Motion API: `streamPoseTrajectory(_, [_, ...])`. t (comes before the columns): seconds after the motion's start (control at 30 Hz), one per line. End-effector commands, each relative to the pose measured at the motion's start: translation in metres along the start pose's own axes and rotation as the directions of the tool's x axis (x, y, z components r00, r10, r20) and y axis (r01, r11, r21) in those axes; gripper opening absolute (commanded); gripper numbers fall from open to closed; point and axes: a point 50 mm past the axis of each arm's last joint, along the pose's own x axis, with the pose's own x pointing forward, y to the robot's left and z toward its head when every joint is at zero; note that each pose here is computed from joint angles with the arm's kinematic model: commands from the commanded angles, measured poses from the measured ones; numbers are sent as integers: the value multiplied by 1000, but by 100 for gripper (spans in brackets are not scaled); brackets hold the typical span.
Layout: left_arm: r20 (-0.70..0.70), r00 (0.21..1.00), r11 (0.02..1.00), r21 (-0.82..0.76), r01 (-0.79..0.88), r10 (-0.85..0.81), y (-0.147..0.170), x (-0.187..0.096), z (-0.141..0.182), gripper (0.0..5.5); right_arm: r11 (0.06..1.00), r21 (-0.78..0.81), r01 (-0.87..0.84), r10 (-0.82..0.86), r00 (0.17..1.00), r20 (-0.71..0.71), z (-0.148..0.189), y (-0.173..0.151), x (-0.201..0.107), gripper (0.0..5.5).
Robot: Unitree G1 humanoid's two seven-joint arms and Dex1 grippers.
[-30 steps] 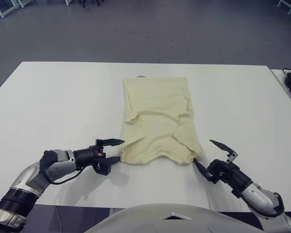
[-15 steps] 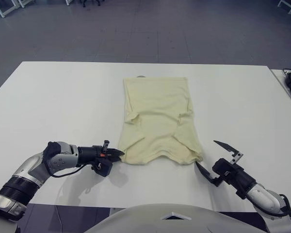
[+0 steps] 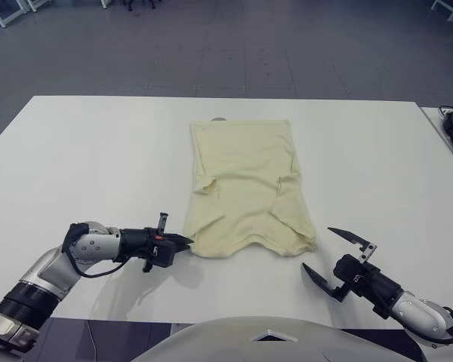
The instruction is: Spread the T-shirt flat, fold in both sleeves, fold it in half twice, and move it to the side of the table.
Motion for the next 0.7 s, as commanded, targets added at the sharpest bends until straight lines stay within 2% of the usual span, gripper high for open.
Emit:
streamPoseTrajectory(0.03, [-25,1000,999,43,-4,5,-2,-6,0,106,996,48,-71,76,991,-113,-17,14,-4,540])
streamPoseTrajectory(0.27, [-41,995,991,101,-83,88,1,-3,-1,216,995,57,-76,82,989,-119,-17,16,-3,540])
streamPoseTrajectory(0.63, [-113,990,992,106,-68,80,-4,1,-13,388,996,54,-73,79,989,-123,-17,14,-1,540])
streamPoseTrajectory(0.7, [-109,992,994,92,-54,64,-6,4,-13,358,996,54,-72,78,989,-125,-17,14,-1,540])
